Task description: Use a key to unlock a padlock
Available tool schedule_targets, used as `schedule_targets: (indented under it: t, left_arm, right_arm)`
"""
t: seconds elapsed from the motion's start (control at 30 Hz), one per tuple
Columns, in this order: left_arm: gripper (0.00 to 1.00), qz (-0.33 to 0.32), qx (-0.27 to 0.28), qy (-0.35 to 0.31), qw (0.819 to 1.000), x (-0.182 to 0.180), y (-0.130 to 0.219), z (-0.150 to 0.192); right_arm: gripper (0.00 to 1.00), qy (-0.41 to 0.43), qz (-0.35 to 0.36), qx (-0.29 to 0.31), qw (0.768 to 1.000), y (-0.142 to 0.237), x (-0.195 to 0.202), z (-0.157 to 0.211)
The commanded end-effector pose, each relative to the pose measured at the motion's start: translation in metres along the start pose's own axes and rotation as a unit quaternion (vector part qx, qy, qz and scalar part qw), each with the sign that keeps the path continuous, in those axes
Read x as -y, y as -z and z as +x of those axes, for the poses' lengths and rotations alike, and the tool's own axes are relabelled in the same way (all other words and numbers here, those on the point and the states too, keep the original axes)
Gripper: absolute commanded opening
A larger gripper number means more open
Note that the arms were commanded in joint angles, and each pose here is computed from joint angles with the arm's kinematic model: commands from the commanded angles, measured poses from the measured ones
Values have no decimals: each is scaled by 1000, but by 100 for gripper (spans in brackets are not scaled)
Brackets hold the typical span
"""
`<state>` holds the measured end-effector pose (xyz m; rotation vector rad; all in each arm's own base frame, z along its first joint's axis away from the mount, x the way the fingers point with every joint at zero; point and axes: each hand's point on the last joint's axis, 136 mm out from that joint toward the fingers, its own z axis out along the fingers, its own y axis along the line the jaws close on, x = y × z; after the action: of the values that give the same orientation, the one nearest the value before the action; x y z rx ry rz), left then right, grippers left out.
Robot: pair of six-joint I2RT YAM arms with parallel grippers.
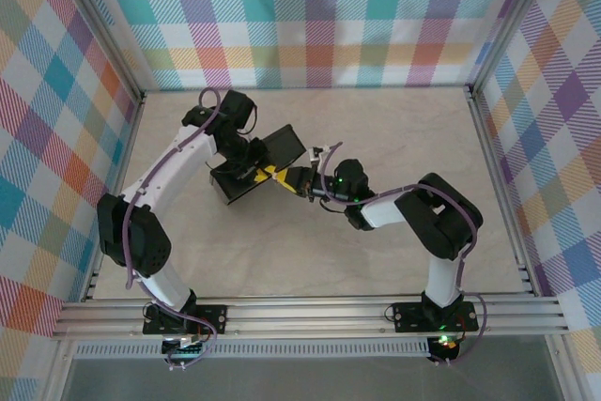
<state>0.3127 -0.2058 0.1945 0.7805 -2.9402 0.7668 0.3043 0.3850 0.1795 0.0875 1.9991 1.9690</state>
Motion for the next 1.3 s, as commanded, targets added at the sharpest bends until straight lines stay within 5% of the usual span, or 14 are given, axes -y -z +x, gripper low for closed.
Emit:
schedule_targets:
  t: [0.0, 0.97, 1.27]
  left_arm:
    - [0, 18, -11, -4, 1000, 5, 9, 10]
    - [0, 39, 68, -34, 996, 2, 62, -23]
    - [3, -70, 169, -106, 977, -32, 93, -71]
  right_arm:
    - [3, 7, -33, 3, 999, -13, -21, 2]
    - [4, 2, 21, 3, 1000, -25, -3, -27]
    - [4, -6, 35, -3, 999, -33, 7, -36]
